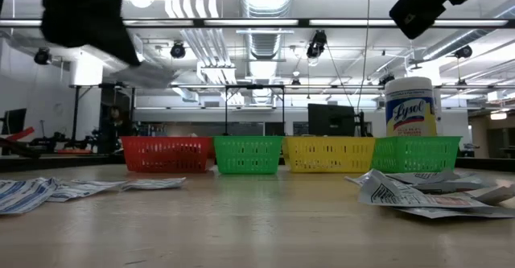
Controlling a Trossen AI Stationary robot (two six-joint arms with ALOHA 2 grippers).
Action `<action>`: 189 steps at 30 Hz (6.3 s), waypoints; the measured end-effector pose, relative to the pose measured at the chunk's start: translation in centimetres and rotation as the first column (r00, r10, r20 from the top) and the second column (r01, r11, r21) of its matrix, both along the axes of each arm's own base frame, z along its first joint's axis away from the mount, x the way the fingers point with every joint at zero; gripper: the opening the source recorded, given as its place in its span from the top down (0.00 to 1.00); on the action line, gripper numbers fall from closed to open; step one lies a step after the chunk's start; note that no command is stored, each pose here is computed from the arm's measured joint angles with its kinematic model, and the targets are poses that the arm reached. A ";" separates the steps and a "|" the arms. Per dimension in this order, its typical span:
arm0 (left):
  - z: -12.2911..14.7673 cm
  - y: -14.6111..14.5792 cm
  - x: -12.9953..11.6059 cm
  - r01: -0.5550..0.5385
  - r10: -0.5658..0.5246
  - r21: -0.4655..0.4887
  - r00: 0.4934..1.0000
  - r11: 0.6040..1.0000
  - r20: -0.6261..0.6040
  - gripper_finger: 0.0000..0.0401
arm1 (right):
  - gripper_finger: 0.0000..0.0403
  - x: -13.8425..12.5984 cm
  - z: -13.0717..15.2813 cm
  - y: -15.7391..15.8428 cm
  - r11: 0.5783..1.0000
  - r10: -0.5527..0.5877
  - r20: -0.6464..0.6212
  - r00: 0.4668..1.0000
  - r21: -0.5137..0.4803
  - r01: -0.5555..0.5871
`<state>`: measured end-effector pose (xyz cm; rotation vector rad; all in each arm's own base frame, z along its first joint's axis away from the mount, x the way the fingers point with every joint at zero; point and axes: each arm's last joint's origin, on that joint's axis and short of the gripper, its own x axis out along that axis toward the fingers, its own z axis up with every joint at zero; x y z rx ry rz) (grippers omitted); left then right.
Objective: Pick & Place First Aid Supplies
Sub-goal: Put the blue bandage into the yellow basket
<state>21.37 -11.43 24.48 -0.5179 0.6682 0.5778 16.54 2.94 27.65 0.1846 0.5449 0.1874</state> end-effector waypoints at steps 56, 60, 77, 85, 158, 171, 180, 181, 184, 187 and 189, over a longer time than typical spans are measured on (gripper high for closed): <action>1.8 -0.6 2.2 0.010 -0.090 0.368 0.976 0.930 0.200 1.00 | 0.42 22.2 -2.1 0.0 0.997 -0.077 0.032 0.997 -0.021 0.077; 1.8 -0.7 2.2 0.013 -0.093 0.370 0.976 0.929 0.199 1.00 | 0.42 22.5 -2.2 -0.5 0.995 -0.094 0.026 0.995 -0.017 0.094; 1.7 -1.0 2.8 0.019 -0.111 0.394 0.971 0.919 0.211 1.00 | 0.65 22.6 -2.4 -0.8 0.998 -0.062 0.015 0.998 0.016 0.061; 1.6 -1.1 2.8 0.017 -0.108 0.388 0.971 0.921 0.213 1.00 | 0.93 22.6 -2.5 -0.7 1.000 -0.019 0.024 1.000 -0.013 0.019; -2.5 0.4 -0.6 -0.023 -0.015 0.454 0.997 0.891 0.081 0.58 | 0.98 14.1 -2.7 -17.0 0.995 -0.070 -0.536 0.841 0.019 0.095; -2.5 0.3 -0.6 -0.020 -0.018 0.456 0.997 0.890 0.079 0.58 | 0.98 14.0 -6.3 -17.0 0.984 -0.118 -0.564 0.818 0.045 0.173; -2.5 0.3 -0.6 -0.020 -0.018 0.457 0.997 0.889 0.079 0.58 | 0.98 13.3 -8.0 -16.7 0.982 -0.129 -0.594 0.794 0.034 0.185; -2.5 0.3 -0.6 -0.021 -0.018 0.457 0.997 0.889 0.080 0.58 | 0.98 13.3 -8.2 -16.7 0.982 -0.131 -0.590 0.797 0.032 0.185; -2.5 0.4 -0.6 -0.021 -0.017 0.457 0.997 0.889 0.080 0.58 | 0.98 13.1 -8.8 -16.6 0.982 -0.132 -0.590 0.797 0.031 0.185; -2.5 0.3 -0.6 -0.022 -0.017 0.457 0.997 0.889 0.081 0.58 | 0.98 13.0 -9.2 -16.6 0.982 -0.133 -0.585 0.800 0.029 0.185; -2.5 0.3 -0.6 -0.022 -0.017 0.458 0.997 0.889 0.080 0.58 | 0.98 12.9 -9.5 -16.6 0.982 -0.134 -0.586 0.799 0.029 0.186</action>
